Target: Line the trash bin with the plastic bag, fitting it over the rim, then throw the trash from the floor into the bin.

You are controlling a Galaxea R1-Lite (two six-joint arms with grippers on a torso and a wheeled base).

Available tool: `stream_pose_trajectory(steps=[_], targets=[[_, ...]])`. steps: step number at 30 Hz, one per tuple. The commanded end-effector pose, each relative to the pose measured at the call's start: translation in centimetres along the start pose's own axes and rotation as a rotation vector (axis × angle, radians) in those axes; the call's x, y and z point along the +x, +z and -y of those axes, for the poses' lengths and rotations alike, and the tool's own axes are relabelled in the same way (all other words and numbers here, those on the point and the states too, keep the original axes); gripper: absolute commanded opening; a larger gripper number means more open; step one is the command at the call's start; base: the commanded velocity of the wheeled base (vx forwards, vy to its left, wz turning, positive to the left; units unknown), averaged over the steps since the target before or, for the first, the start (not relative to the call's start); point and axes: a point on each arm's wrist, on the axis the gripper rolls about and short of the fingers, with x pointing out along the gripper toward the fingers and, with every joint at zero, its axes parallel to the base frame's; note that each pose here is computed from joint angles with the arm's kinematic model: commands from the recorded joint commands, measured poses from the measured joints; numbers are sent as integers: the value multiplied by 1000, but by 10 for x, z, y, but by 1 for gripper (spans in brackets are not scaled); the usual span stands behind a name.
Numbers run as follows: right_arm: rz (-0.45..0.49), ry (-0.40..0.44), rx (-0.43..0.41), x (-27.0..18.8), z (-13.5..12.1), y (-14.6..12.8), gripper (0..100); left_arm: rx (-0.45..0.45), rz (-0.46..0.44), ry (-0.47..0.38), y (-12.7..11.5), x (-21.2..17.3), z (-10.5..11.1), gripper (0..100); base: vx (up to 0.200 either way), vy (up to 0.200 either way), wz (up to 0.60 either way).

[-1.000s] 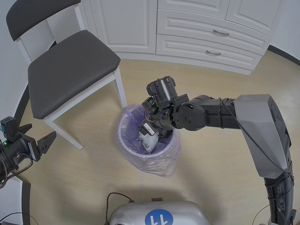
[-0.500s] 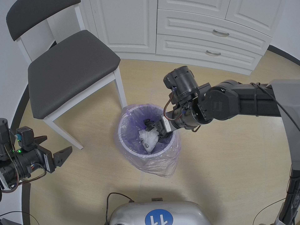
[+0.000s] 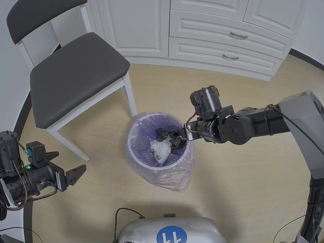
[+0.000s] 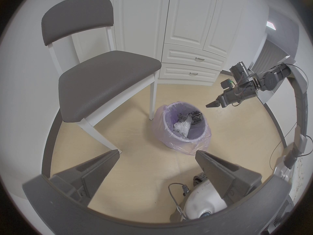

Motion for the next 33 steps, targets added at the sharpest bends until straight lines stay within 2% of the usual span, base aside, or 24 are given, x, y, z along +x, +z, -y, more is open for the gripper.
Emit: stream_pose_trajectory(steps=[1, 5, 8, 15, 33], targets=[[5, -33, 32, 41, -6, -4, 100, -5, 3, 12, -1, 3, -2, 100, 0, 0, 0], [5, 20, 85, 34, -17, -1, 100, -7, 9, 16, 0, 2, -3, 100, 0, 0, 0], [-34, 98, 125, 25, -29, -2, 100, -9, 5, 21, 0, 2, -4, 100, 0, 0, 0], [-97, 179, 203, 27, -43, -5, 100, -9, 8, 22, 0, 2, -4, 100, 0, 0, 0], [-104, 190, 211, 64, -57, -18, 100, -12, 7, 29, 0, 2, -5, 100, 0, 0, 0]])
